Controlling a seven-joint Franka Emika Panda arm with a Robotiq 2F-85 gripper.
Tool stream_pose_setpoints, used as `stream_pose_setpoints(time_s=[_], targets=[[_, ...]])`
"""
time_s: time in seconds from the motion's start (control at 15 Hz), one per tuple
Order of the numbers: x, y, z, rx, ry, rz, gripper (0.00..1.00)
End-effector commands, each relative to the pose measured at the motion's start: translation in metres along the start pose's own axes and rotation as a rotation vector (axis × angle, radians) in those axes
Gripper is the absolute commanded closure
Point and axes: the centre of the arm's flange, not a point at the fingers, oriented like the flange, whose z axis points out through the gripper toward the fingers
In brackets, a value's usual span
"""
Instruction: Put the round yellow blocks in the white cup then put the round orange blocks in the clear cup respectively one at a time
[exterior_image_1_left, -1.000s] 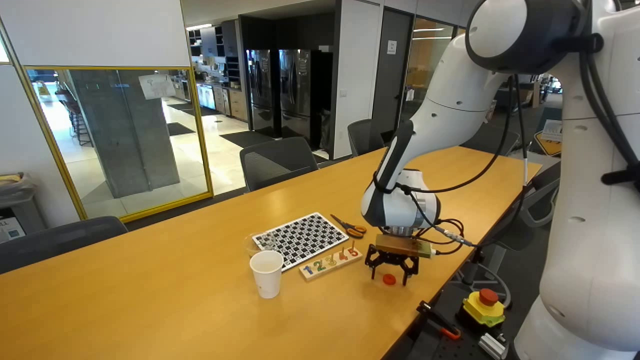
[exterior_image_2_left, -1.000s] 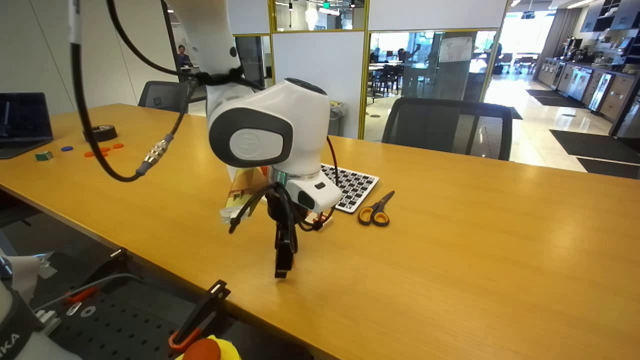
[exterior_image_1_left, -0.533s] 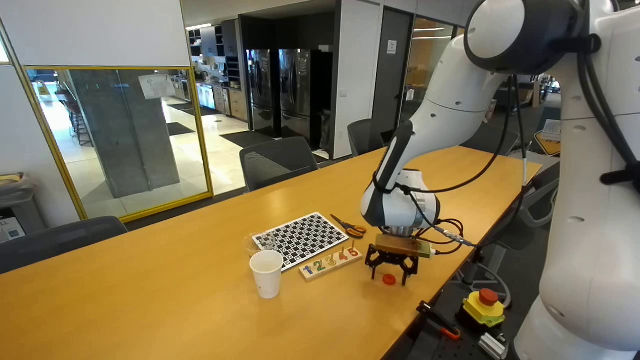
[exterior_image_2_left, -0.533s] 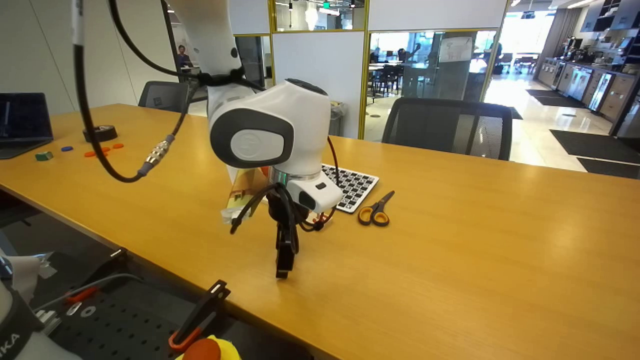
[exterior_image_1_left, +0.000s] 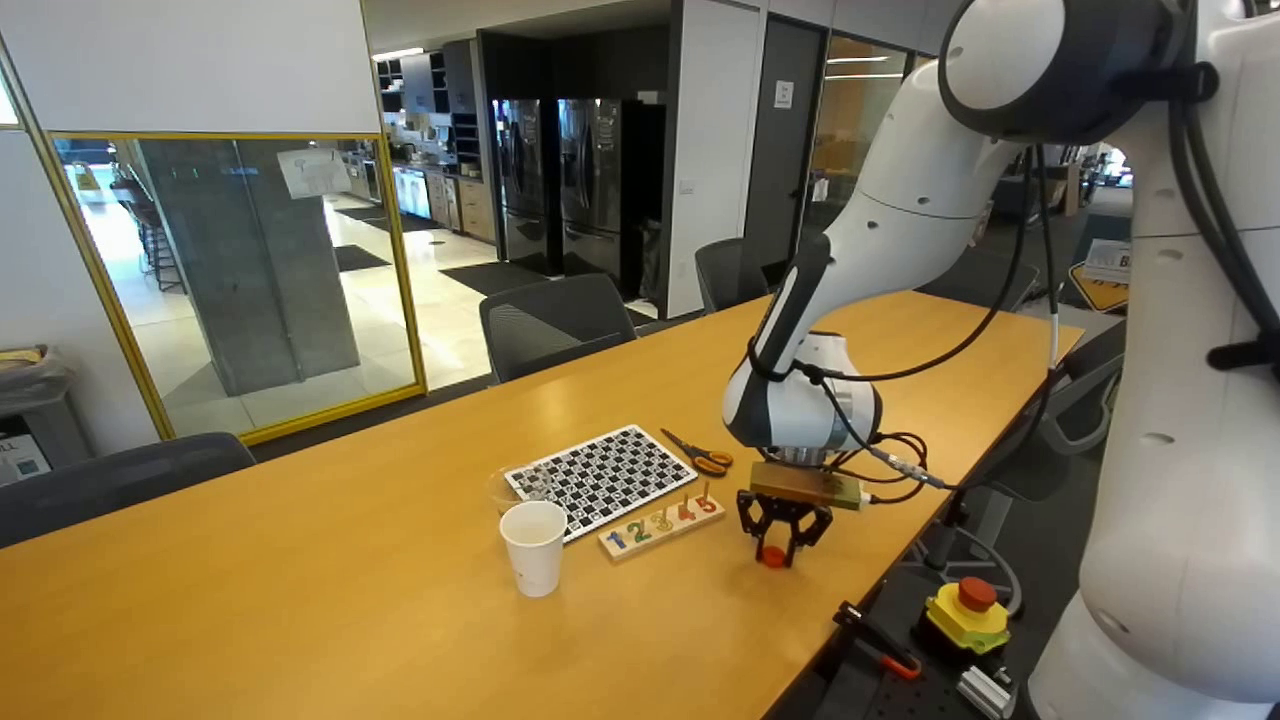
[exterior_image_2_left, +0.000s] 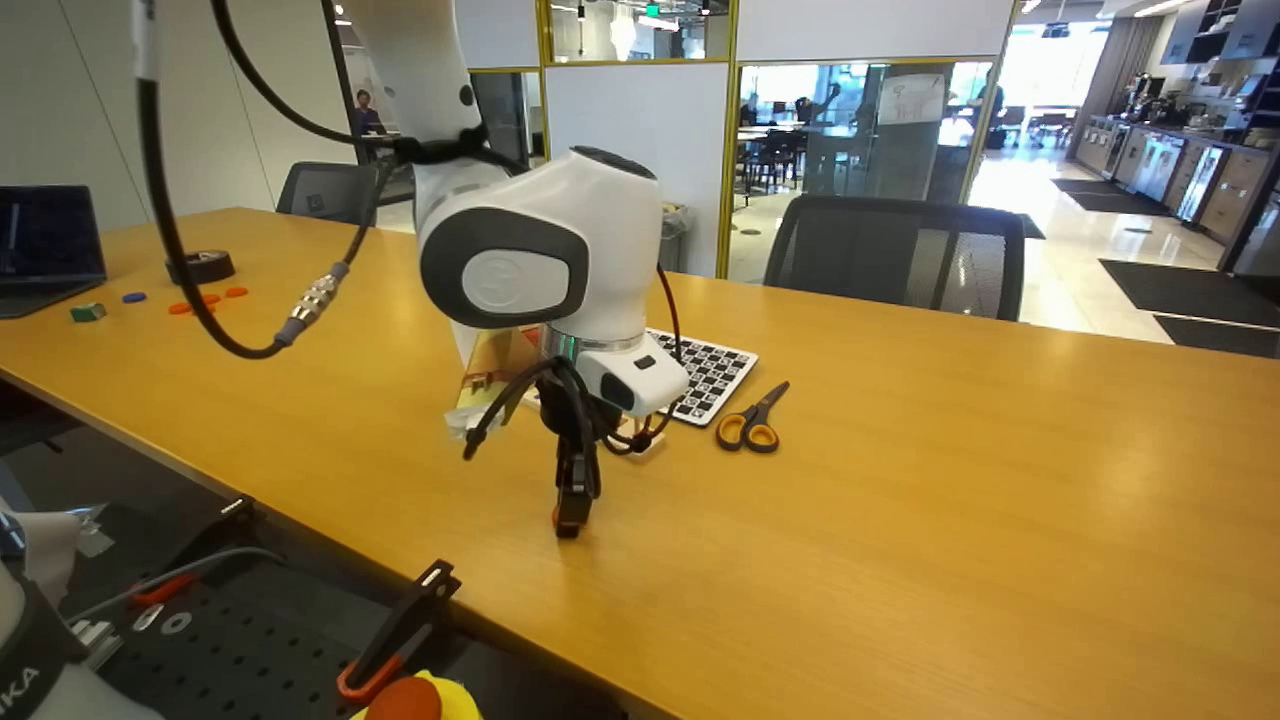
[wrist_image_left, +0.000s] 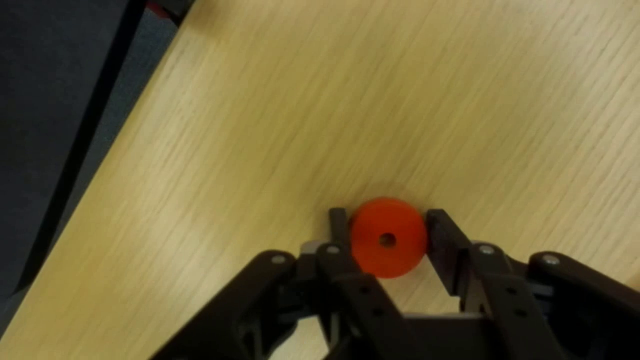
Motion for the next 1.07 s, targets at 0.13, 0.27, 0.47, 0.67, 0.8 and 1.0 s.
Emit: stream_pose_setpoints(time_s=[0.13, 0.27, 0.47, 0.67, 0.8, 1.0], targets=[[-0.015, -0.018, -0.024, 0.0, 0.032, -0.039, 0.82], [-0.029, -0.041, -0.045, 0.001, 0.083, -0.073, 0.82], [-0.049, -0.087, -0.079, 0.014, 0.166, -0.12, 0.82], [-0.071, -0.135, -0.11, 0.069, 0.258, -0.175, 0.82], [-0.085, -0.167, -0.125, 0.109, 0.311, -0.22, 0.82], [-0.102, -0.213, -0.139, 0.145, 0.371, -0.278, 0.82]])
